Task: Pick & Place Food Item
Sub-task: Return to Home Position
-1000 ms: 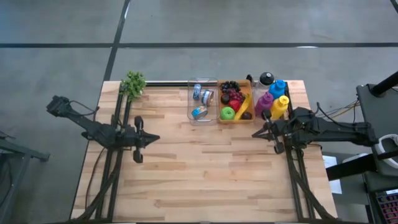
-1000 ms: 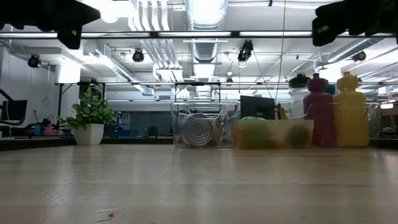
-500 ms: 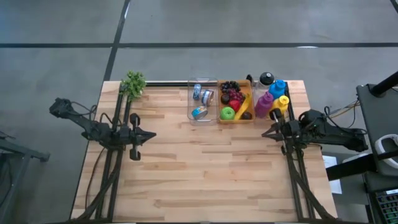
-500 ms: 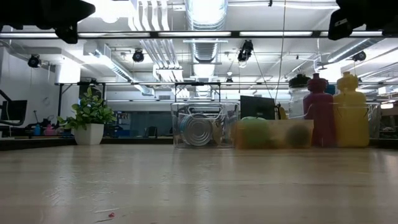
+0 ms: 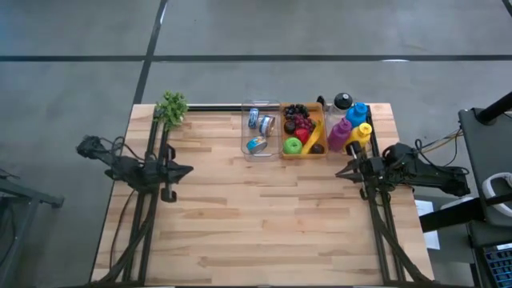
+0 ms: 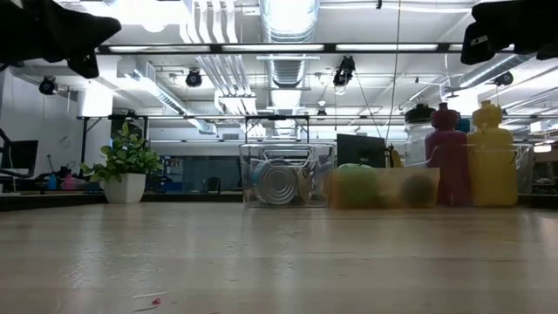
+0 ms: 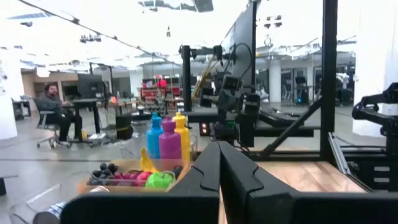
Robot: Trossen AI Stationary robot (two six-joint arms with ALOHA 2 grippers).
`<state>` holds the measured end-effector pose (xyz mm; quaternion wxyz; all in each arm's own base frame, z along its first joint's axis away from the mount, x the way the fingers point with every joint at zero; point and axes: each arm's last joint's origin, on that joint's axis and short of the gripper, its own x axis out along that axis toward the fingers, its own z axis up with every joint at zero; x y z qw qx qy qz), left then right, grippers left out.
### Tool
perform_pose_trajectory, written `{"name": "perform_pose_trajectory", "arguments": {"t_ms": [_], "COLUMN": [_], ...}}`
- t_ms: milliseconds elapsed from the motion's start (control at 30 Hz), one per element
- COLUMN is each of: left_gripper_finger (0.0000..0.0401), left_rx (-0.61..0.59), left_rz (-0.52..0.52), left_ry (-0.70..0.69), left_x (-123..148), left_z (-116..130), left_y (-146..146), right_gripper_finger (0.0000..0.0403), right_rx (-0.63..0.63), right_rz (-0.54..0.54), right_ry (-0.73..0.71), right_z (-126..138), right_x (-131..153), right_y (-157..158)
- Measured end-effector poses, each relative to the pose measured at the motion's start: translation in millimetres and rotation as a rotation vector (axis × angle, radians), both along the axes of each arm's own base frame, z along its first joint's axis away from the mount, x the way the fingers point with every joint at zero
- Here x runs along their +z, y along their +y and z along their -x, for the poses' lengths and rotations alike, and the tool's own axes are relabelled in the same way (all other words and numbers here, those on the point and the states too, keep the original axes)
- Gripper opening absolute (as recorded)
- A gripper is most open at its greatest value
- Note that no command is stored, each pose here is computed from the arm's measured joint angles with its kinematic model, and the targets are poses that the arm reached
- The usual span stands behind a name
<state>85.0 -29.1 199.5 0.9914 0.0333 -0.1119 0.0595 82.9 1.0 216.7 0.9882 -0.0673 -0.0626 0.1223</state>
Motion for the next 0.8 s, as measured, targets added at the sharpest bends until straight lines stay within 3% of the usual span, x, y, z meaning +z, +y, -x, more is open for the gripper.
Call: {"name": "perform_pose_trajectory", "arguments": {"t_ms": [267, 533, 800], "left_gripper_finger": [0.0001, 0.0001, 0.0004], "left_rx": [0.005, -0.002, -0.005], "left_rz": [-0.029, -0.030, -0.034], "left_ry": [0.031, 0.064, 0.116], "left_x": [-13, -16, -22], "left_z": [-1, -2, -3], "left_y": [0, -1, -1], "right_gripper_finger": [0.0013, 0.0013, 0.0013], "right_rx": [0.001, 0.003, -0.026], "right_rz": [-0.006, -0.084, -0.080], "right_ry": [0.013, 0.049, 0.099], "right_z": [-3, -13, -15], "right_x": [-9, -43, -47], "right_y": [0, -2, -3]}}
